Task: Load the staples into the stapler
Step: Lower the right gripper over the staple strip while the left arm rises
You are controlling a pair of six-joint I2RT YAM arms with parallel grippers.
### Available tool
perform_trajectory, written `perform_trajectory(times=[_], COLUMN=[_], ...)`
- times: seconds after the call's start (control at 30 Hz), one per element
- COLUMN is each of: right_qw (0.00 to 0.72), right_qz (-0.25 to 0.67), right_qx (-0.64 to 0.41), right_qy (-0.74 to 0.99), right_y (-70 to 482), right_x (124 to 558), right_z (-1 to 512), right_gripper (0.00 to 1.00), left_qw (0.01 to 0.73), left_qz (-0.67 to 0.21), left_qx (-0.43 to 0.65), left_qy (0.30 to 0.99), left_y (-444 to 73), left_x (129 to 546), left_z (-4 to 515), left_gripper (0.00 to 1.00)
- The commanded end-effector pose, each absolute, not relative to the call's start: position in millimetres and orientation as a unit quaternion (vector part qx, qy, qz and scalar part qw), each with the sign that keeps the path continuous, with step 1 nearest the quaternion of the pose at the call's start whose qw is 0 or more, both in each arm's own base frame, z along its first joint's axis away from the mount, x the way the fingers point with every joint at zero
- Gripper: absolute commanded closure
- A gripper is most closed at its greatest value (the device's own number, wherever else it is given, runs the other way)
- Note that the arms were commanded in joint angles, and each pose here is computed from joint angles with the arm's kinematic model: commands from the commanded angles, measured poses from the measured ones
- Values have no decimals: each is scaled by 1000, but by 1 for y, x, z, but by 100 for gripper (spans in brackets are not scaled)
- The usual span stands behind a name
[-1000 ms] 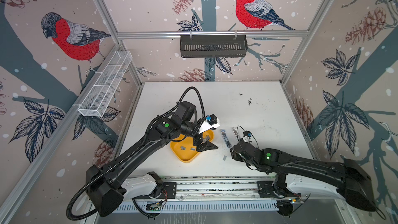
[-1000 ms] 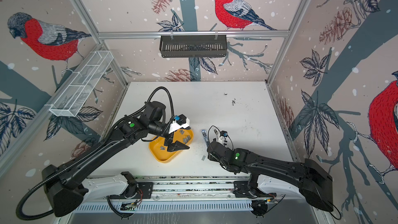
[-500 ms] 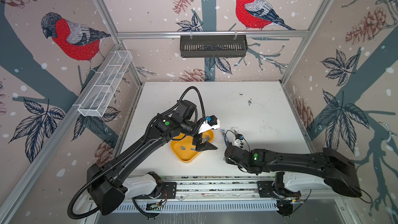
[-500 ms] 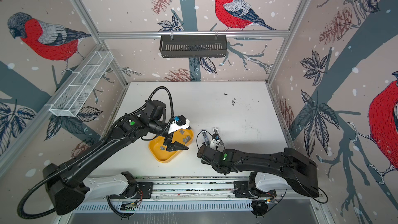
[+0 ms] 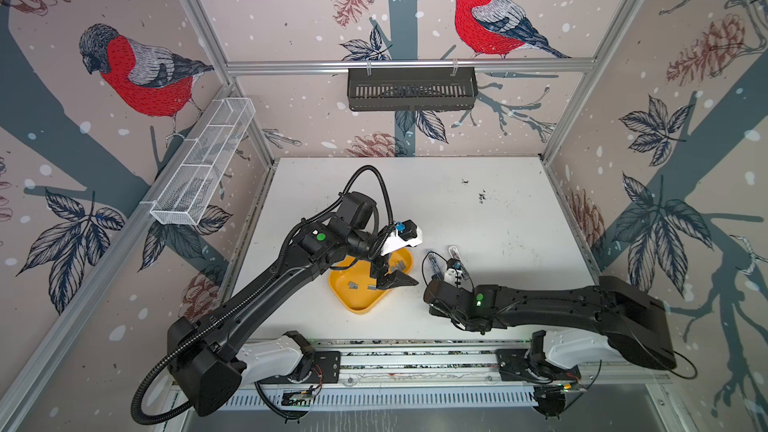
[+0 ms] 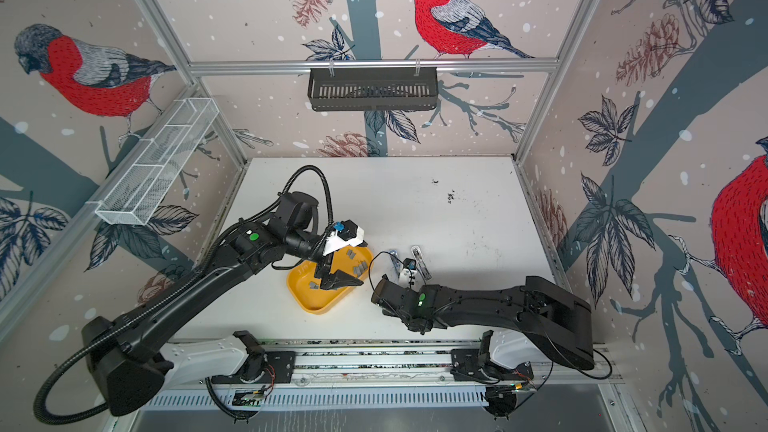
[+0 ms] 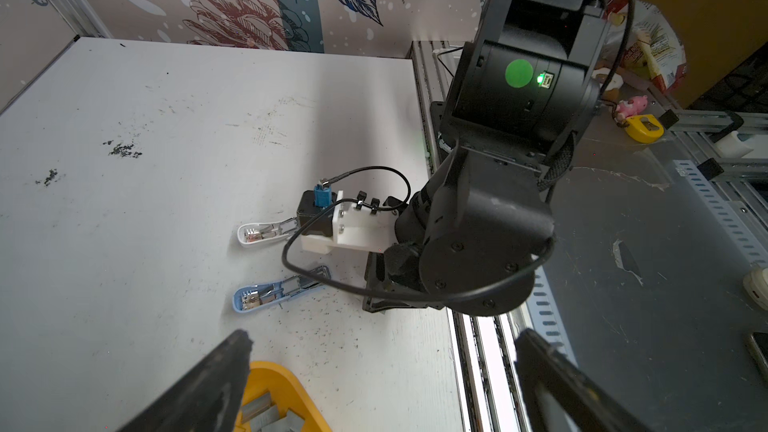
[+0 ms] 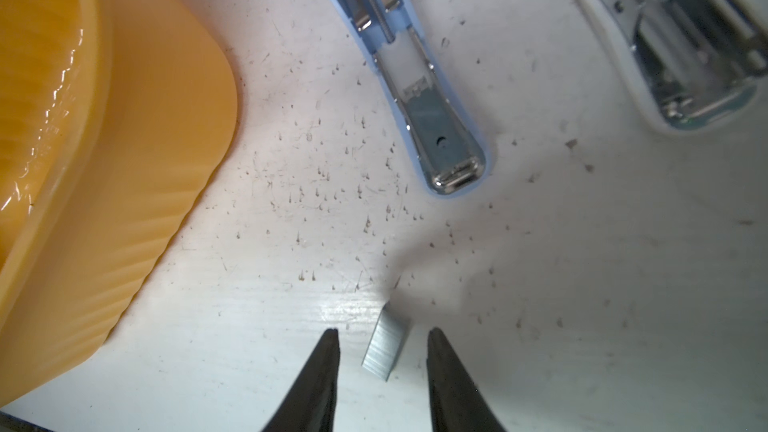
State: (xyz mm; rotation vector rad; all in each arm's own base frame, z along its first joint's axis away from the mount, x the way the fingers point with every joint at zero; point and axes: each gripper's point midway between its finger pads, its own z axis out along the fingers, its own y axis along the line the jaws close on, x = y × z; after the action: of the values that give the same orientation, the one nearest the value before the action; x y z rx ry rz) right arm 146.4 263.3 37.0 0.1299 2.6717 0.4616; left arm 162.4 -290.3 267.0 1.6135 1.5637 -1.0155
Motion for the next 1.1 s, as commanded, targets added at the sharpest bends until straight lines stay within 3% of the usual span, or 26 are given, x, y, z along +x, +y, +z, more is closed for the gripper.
perform_trajectory(times=[0.0, 1.07], right_qw=[217, 208], right_qz=[158, 113], right_qx=[42, 2], right_qy=[963, 971], right_y=[265, 268], right_x=[147, 147], right_z=[37, 16], right_gripper=[64, 73], left_qw=[344, 346], left_qz=[-390, -383], left_qx=[620, 613], left_qy=[588, 598], left_y=[-290, -291], left_x=[162, 168], left_z=[275, 270], left_gripper=[1, 1])
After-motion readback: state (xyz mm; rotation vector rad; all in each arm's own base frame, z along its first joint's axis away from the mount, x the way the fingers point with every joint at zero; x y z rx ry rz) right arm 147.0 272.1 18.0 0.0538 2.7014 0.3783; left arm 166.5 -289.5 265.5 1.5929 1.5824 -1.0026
